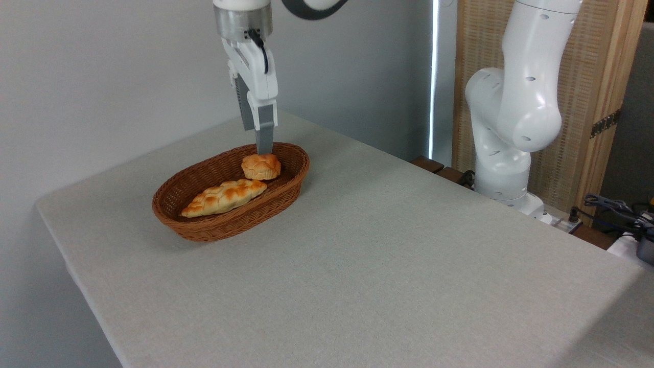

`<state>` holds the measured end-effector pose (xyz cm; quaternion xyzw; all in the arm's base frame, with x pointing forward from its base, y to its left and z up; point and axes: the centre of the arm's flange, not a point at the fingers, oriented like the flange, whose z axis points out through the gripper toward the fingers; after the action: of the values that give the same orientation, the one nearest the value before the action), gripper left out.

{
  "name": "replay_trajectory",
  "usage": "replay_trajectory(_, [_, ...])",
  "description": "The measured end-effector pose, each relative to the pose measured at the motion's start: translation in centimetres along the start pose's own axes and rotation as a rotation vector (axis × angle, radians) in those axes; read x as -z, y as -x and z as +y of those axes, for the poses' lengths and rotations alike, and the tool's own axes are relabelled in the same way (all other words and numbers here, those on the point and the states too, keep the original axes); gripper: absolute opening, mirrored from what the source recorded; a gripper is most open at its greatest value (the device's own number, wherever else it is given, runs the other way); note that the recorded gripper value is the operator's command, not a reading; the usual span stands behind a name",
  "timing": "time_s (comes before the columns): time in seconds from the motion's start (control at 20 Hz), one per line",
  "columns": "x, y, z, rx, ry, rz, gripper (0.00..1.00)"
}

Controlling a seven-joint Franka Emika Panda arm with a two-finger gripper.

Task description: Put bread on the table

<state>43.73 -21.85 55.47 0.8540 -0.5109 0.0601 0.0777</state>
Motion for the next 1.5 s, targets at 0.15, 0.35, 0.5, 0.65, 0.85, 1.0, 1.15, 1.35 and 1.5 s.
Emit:
replay_trajectory(0.15, [-2.3, -1.0, 1.9, -0.045, -0.001, 0.005, 1.0])
replay_trajectory(0.35, [-3.8, -1.7, 3.7, -0.083, 0.012, -0.007, 1.0])
replay_trajectory(0.5, [-4.7, -1.6, 4.3, -0.094, 0.024, -0.023, 1.0])
replay_trajectory(0.65, [-6.7, -1.8, 5.3, -0.116, 0.015, -0.012, 1.0])
replay_trajectory(0.85, [-9.5, -2.4, 7.0, -0.152, 0.002, 0.004, 1.0])
replay_trajectory(1.0, [-10.2, -2.7, 7.3, -0.16, 0.001, 0.004, 1.0])
replay_trajectory(1.15, [-10.9, -3.1, 7.7, -0.171, -0.002, 0.007, 1.0])
replay_trajectory(1.35, [-12.4, -3.9, 8.0, -0.183, -0.005, 0.005, 1.0])
replay_trajectory(1.5, [-12.6, -3.9, 8.0, -0.183, -0.005, 0.004, 1.0])
